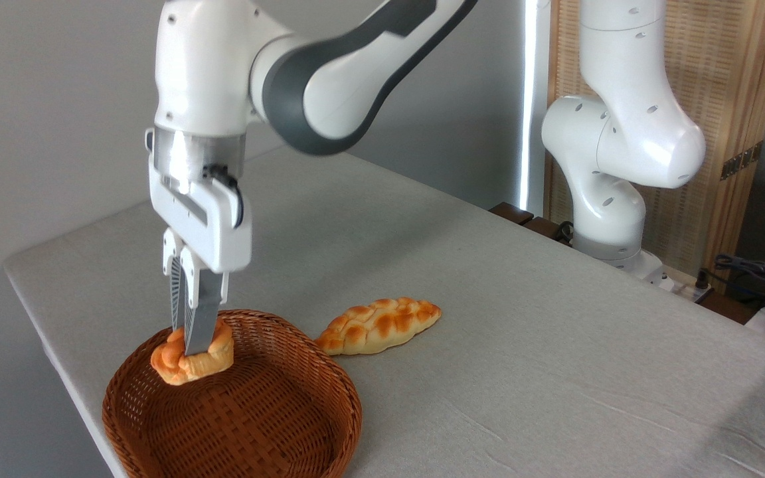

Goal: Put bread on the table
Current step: 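Lift the orange bun out of the basket and carry it beside the braided loaf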

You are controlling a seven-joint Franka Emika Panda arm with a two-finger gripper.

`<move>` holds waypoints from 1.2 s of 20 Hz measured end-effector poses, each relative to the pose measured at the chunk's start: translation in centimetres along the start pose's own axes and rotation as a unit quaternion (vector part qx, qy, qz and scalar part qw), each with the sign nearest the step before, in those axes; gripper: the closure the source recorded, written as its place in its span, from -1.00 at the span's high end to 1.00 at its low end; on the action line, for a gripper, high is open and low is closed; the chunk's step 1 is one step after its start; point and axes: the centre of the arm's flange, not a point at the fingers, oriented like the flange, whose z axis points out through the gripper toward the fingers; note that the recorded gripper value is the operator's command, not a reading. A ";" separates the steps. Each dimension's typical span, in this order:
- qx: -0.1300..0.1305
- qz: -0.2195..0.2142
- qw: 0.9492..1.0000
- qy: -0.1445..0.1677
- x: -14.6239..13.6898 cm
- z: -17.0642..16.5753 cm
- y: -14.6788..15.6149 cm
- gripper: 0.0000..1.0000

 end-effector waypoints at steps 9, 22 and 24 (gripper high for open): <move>-0.059 0.017 0.991 -0.121 -10.0 -7.7 -0.6 -0.59; -0.160 0.035 0.966 -0.198 -19.5 -0.3 4.1 0.28; -0.162 0.034 0.966 -0.199 -19.6 -0.1 4.2 0.29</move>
